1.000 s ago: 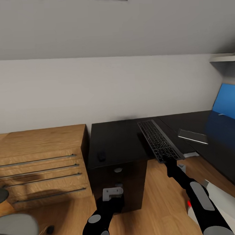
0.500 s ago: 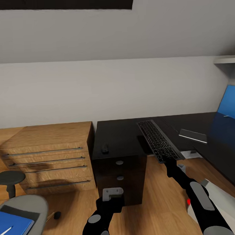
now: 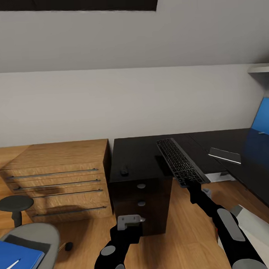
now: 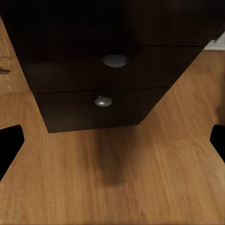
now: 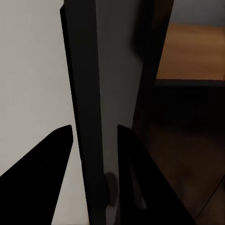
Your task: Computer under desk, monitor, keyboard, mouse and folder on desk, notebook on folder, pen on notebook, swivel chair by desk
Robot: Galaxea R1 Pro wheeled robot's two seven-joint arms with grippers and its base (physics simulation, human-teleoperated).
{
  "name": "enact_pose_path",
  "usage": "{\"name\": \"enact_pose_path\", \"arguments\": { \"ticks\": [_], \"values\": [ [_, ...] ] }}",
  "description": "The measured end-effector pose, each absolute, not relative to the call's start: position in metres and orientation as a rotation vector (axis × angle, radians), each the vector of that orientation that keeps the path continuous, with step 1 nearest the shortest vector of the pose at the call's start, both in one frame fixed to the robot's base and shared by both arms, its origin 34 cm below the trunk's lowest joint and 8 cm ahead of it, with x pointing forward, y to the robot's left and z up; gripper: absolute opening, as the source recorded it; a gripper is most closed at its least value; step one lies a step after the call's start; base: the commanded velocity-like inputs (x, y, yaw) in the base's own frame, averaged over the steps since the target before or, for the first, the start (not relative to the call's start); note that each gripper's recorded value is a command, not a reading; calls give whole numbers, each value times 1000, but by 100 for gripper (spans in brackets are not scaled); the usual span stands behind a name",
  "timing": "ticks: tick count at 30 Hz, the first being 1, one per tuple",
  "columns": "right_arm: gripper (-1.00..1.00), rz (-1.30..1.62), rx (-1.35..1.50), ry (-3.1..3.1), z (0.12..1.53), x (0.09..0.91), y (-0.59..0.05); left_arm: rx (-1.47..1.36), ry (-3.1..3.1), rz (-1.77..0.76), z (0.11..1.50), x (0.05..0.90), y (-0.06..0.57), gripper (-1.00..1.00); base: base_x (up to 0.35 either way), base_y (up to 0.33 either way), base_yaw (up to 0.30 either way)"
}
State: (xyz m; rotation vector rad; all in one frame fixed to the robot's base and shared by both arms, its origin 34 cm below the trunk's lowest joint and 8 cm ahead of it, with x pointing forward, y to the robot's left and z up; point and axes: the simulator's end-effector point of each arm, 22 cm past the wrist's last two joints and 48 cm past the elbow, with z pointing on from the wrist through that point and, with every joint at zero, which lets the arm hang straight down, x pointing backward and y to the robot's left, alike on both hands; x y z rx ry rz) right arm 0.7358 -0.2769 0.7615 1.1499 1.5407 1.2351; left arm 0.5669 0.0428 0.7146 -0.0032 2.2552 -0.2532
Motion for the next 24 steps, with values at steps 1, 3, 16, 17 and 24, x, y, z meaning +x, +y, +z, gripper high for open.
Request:
{"name": "enact_pose_path", "arguments": {
  "ticks": [1,3,16,17,24],
  "values": [
    [-100,1237,1151,1540,762,736,-277,-3,2255,-253,715,567,43,100,0,201,0],
    [-100,1245,1156,1532,762,736,-277,-3,2255,-253,715,567,43,100,0,215,0],
    [-100,1294,1270,1528,739,730,-261,-3,2255,-253,715,567,43,100,0,47,0],
    [-100,1292,1279,1544,735,729,-254,-3,2255,-253,715,567,43,100,0,3,0],
    [-100,1288,1295,1551,732,729,-241,-3,2255,-253,715,567,43,100,0,0,0]
  ]
}}
